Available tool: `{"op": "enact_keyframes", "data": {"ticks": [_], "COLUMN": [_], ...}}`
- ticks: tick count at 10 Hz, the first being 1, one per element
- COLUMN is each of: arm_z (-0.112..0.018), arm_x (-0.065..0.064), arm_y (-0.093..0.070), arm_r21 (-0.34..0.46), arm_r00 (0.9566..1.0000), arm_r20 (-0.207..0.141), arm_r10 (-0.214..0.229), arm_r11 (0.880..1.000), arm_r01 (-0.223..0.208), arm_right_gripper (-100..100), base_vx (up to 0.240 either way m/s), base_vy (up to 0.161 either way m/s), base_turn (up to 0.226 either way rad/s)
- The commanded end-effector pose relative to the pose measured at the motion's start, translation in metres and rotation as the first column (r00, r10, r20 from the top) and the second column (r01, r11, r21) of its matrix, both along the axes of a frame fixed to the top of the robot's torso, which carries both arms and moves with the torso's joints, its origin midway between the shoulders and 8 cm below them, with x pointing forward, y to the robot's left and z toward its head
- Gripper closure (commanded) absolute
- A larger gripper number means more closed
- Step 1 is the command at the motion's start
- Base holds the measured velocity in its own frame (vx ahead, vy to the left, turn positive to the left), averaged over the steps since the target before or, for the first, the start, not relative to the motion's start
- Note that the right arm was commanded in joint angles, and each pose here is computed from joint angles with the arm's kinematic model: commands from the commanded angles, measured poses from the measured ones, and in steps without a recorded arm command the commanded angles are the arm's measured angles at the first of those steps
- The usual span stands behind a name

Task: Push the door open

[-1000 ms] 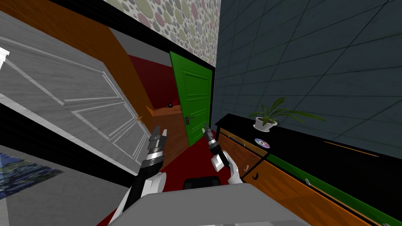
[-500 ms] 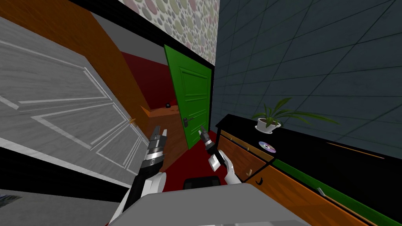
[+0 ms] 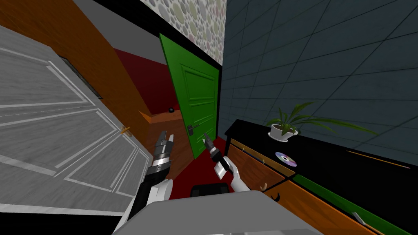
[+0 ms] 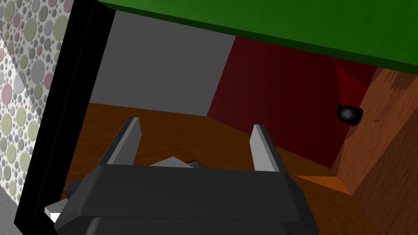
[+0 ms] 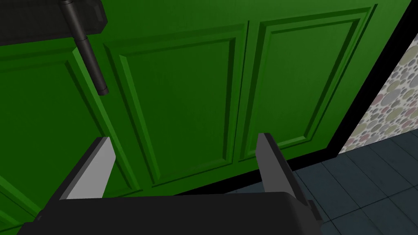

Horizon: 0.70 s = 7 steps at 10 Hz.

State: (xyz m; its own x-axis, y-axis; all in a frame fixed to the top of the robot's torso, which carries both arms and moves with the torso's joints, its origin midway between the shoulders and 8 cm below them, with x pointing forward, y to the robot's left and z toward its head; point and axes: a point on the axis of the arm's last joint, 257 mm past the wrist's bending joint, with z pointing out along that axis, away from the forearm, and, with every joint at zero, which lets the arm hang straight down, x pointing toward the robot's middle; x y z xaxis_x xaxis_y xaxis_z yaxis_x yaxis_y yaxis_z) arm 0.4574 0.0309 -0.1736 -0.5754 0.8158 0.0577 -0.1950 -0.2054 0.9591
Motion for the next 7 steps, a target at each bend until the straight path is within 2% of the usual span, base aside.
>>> {"op": "enact_keyframes", "data": {"ticks": [1, 2, 4, 6, 7], "arm_z": [-0.011, -0.02, -0.029, -0.042, -0.05], "arm_x": [-0.002, -0.004, -0.006, -0.009, -0.011], "arm_y": [0.013, 0.023, 0.032, 0.045, 0.053], "arm_r21": [-0.015, -0.029, -0.043, -0.063, -0.078], "arm_r00": [0.9994, 0.998, 0.9959, 0.9917, 0.9883], "arm_r20": [-0.017, -0.033, -0.048, -0.07, -0.084], "arm_r10": [0.03, 0.054, 0.077, 0.107, 0.127], "arm_r11": [0.999, 0.998, 0.996, 0.992, 0.988], "arm_r01": [-0.03, -0.055, -0.079, -0.112, -0.133], "arm_right_gripper": [-100, -100, -100, -100, -100], "base_vx": [0.101, 0.142, 0.125, 0.129, 0.137], "base_vy": [0.02, 0.039, 0.028, 0.031, 0.034], "base_turn": [-0.074, -0.093, -0.06, -0.066, -0.082]}}
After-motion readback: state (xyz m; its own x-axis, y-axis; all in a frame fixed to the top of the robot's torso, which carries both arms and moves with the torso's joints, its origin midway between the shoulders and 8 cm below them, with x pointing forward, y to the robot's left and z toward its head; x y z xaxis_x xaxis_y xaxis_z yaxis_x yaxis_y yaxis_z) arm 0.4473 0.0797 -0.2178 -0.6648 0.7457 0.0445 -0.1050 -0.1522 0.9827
